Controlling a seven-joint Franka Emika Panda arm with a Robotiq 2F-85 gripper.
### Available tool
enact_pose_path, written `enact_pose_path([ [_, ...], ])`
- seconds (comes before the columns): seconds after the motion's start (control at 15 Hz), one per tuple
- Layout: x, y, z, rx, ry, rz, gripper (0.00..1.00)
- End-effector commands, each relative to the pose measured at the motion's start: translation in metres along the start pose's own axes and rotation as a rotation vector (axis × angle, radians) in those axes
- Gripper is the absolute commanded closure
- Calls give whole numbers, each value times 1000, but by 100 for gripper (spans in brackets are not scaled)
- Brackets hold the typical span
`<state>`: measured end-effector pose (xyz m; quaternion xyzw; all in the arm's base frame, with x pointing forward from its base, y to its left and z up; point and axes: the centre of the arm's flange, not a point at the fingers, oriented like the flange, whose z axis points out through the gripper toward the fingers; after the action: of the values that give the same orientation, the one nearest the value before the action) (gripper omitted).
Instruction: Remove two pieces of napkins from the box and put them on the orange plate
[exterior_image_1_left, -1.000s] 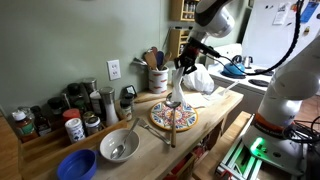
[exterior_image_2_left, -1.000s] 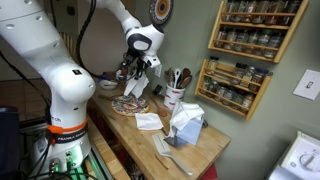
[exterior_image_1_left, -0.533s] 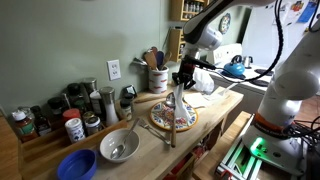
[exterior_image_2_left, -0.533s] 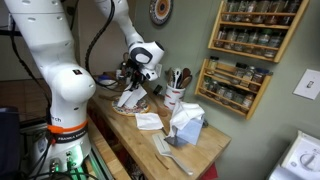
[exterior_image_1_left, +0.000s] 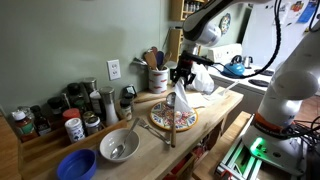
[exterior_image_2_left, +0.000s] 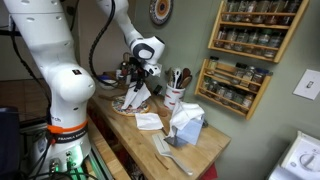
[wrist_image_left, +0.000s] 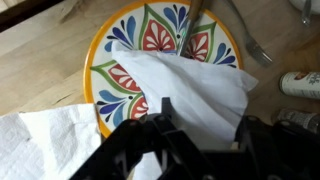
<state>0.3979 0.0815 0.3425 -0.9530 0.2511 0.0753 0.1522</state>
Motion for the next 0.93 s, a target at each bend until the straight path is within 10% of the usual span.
enact_pose_path([
  [0.0,-25,-1,-29,-94,108,67,13],
  [0.13,-32,-6,-35,-125,134,91,0],
  [0.87,-68,-35,-64,-152,281,122,0],
])
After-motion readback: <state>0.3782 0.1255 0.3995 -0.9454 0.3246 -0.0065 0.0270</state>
